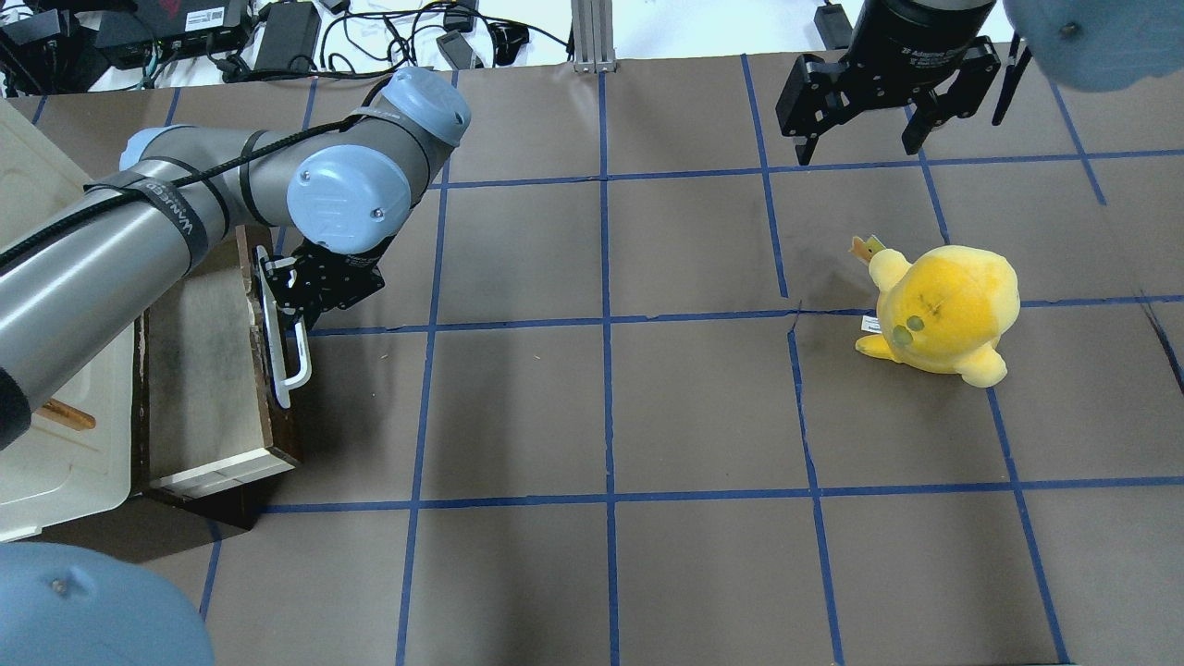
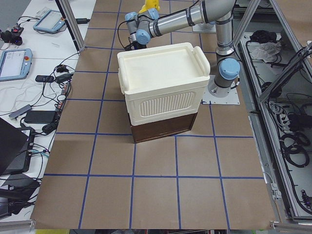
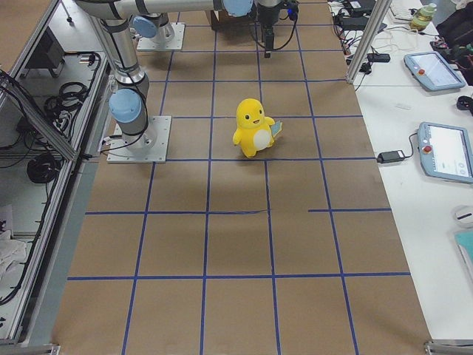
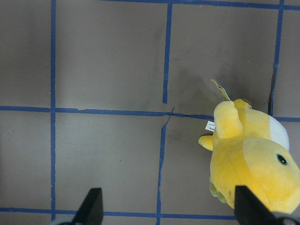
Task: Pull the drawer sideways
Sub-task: 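Keep pulling the drawer out along its track with the left gripper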
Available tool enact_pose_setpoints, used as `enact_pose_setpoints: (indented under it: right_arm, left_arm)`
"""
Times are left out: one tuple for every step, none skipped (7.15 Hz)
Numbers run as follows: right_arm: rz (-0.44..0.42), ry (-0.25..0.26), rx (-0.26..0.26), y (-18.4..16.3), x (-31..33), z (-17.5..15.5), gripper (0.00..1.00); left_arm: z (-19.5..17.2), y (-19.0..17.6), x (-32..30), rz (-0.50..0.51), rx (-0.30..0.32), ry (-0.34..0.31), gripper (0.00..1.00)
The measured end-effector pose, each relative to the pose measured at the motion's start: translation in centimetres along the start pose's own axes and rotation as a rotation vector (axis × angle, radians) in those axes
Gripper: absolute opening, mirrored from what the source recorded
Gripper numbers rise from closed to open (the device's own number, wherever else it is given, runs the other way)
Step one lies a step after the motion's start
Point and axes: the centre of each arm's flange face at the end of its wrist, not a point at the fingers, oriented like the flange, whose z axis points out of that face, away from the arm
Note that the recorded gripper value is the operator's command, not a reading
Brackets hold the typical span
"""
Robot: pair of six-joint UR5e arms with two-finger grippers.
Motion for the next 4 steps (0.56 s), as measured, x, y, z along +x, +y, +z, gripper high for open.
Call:
enact_pose_setpoints:
  right_arm:
    - [0.0, 0.0, 0.0, 0.0, 0.0, 0.0, 1.0]
    - [0.0, -0.001, 0.0, 0.0, -0.01, 0.0, 1.0]
    - [0.0, -0.001, 0.0, 0.0, -0.01, 0.0, 1.0]
    - [0.0, 0.0, 0.0, 0.0, 0.0, 0.0, 1.0]
  left_arm:
    - [-0.04, 0.01, -0.01, 0.002, 0.0, -0.001, 0.05]
    - [-0.08, 0.07, -0.15, 0.005, -0.002, -0.006, 0.05]
    - [-0.15, 0.18, -0.35, 0.009, -0.002, -0.011, 0.05]
    - [-0.19, 0.31, -0.56, 0.012, -0.003, -0.016, 0.05]
